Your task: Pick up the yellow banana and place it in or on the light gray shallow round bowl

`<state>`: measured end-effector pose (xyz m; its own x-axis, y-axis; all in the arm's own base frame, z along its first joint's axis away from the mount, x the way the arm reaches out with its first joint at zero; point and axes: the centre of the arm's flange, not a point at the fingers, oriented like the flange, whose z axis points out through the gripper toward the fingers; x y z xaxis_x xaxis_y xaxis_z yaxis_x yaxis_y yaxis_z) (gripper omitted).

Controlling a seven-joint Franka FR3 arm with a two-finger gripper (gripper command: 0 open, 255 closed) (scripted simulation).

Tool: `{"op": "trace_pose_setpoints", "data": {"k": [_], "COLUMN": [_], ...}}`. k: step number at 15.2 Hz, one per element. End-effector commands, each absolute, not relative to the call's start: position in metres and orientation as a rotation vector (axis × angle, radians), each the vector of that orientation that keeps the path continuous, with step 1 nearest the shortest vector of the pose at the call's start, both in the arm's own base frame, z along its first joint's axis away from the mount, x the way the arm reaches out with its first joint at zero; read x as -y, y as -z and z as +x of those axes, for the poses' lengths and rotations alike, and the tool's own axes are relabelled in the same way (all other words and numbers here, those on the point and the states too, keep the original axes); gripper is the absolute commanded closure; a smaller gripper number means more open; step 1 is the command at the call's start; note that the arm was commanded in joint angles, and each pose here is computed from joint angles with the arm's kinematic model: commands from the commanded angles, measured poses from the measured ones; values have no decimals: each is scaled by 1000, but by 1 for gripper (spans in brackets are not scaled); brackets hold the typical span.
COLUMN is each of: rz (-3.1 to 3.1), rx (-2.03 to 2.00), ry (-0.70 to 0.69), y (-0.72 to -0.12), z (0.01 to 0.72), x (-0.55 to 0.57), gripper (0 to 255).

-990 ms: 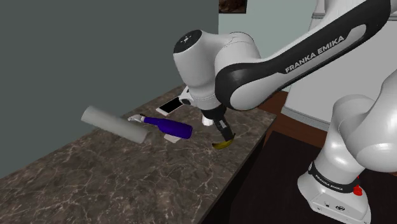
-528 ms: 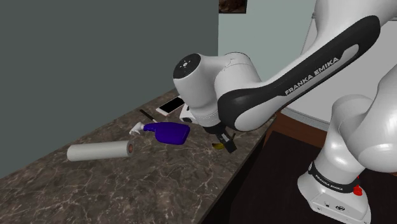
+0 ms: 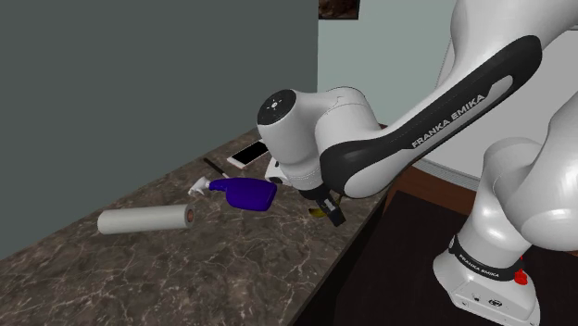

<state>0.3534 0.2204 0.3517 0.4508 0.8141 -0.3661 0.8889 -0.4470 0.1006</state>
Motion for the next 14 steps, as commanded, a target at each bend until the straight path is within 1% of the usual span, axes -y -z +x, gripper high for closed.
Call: {"op": "trace_pose_setpoints", "data": {"k": [1,2,3,12,14], "rz": [2427,2427,2427,2427,2427], "rx": [-1464,-1464,-1464,-1464,-1464], "ry": [385,385,385,385,385], "y": [-352,-352,-352,-352,-362], "z": [353,353,353,353,353], "x": [-220,-220,-220,-220,-220], "gripper": [0,0,255,255,255]}}
